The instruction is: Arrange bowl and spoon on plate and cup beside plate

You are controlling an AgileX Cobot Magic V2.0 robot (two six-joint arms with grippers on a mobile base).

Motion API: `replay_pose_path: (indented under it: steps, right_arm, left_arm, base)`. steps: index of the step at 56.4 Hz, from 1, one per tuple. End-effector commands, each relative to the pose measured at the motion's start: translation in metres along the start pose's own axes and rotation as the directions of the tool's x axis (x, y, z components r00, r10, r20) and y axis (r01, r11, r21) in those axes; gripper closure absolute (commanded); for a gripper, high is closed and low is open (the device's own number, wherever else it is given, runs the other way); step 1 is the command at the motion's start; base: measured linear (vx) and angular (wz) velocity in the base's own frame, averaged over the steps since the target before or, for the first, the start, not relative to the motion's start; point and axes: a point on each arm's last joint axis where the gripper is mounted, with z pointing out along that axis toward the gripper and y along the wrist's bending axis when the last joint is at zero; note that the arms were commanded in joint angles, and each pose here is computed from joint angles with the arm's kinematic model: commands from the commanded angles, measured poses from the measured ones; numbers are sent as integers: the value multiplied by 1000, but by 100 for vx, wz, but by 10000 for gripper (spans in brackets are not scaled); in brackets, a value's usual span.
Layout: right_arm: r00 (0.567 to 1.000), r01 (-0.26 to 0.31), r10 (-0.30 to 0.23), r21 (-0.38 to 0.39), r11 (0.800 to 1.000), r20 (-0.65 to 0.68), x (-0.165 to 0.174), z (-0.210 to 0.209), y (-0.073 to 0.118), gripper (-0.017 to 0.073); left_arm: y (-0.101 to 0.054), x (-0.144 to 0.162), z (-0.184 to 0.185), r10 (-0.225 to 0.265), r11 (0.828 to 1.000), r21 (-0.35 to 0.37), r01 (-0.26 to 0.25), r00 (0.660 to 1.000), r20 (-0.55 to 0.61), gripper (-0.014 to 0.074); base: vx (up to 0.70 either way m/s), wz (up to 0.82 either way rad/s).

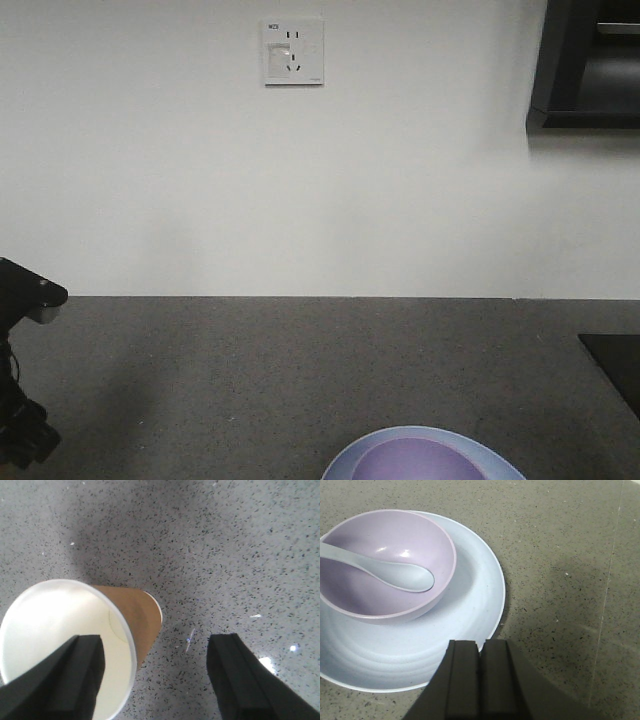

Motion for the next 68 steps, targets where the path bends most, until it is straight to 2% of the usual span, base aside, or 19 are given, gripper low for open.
replay_pose_path:
  steps: [1,14,23,28,37,52,56,62,68]
  right_arm:
    - [995,0,-3,31,1000,103,-14,-6,-3,568]
    - [995,0,-3,31,1000,103,-14,-6,-3,568]
    - [995,0,-3,31,1000,103,-14,-6,-3,568]
    - [995,0,-3,31,1000,103,-14,-6,-3,568]
    - [995,1,-4,32,1000,103,-14,-6,-3,568]
    - [995,3,-6,32,999,102,-14,-6,-4,568]
    - [995,3,-6,32,999,102,-14,-6,-4,568]
    - [994,3,-6,33,999,105,-15,-6,-4,568]
    - [994,3,-6,34,999,108,-15,-6,-4,568]
  left_arm:
    - [4,-2,-6,-12,1000,-26,13,1000,15,34]
    - [4,-9,11,-41,998,-40,40,999,-29,46]
    - [3,-12,20,-40,998,-42,37,997,-63,134]
    - [3,-12,22,-38,998,-43,36,997,-63,255]
    - [5,-13,23,-27,997,-70,22,997,-70,603]
    - [4,-11,9,-7,997,-83,4,1000,-30,601]
    - [-2,-12,-5,33,997,-67,-32,999,23,599]
    - [-17,-17,-33,129,992,-28,-126,983,130,597]
    - [-34,-25,-57,161,985,18,-170,960,227,596]
  base:
    - [0,0]
    - [0,0]
    - [0,0]
    - [0,0]
    - [0,0]
    - [0,0]
    - [0,0]
    - [0,0]
    - [0,0]
